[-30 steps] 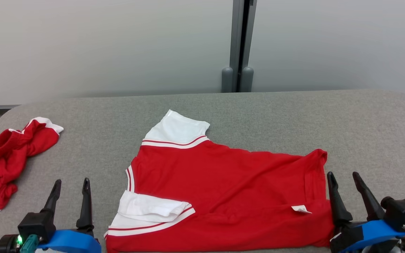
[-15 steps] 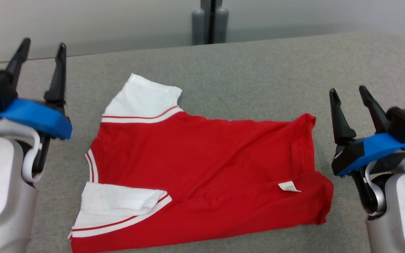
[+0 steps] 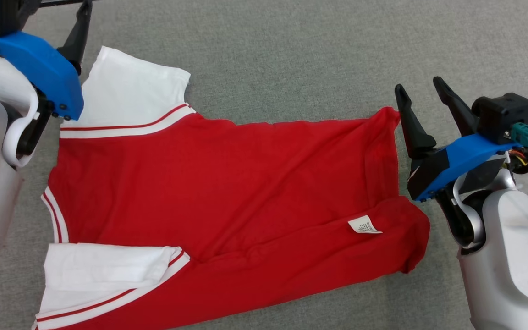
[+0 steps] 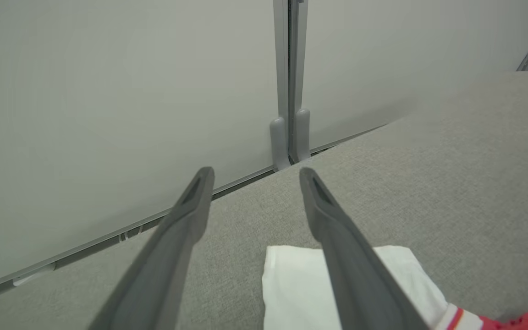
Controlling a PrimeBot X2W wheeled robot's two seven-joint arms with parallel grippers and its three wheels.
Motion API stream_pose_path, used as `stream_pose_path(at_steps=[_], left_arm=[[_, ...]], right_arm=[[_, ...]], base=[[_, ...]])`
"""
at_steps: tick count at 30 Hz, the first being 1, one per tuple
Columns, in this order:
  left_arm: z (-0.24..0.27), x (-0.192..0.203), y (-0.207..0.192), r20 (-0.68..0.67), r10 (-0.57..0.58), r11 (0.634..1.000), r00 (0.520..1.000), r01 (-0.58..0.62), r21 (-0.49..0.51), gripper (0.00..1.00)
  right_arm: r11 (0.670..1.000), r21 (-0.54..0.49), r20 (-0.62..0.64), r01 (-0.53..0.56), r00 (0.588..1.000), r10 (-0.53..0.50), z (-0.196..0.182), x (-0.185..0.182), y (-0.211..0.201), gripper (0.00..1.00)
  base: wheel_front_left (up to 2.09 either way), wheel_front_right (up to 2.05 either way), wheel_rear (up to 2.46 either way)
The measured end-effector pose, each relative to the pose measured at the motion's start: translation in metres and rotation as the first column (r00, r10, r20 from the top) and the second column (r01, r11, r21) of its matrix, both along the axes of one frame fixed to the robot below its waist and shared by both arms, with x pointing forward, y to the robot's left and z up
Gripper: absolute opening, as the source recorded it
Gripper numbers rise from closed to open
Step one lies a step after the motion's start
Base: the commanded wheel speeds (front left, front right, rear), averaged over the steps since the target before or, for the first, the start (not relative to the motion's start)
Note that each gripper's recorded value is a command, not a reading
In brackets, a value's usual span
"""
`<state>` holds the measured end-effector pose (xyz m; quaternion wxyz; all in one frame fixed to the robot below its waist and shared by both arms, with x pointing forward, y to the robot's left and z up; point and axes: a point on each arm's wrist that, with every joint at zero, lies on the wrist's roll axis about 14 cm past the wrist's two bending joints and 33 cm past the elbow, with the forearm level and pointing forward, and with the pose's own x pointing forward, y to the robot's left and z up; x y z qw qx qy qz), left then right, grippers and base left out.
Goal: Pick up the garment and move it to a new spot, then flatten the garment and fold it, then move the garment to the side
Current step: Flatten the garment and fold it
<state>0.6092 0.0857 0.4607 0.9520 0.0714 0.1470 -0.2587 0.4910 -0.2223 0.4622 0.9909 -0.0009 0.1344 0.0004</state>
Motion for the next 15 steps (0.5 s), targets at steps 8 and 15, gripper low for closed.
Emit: stream_pose_path(at_steps=[8, 15], left_arm=[[-0.071, -0.002, -0.007, -0.239, -0.039, 0.995, 0.97, 0.059, 0.078, 1.0], [-0.111, -0.01, -0.004, -0.358, -0.042, 0.989, 0.933, 0.089, 0.116, 1.0]], right_arm=[[1.0, 0.001, -0.027, -0.004, 1.0, 0.004, -0.019, 0.01, 0.0, 1.0], [1.0, 0.004, -0.048, -0.004, 0.999, 0.004, -0.032, 0.012, 0.0, 1.0]], base=[[0.0, 0.0, 0.0], [0.0, 0.0, 0.0]])
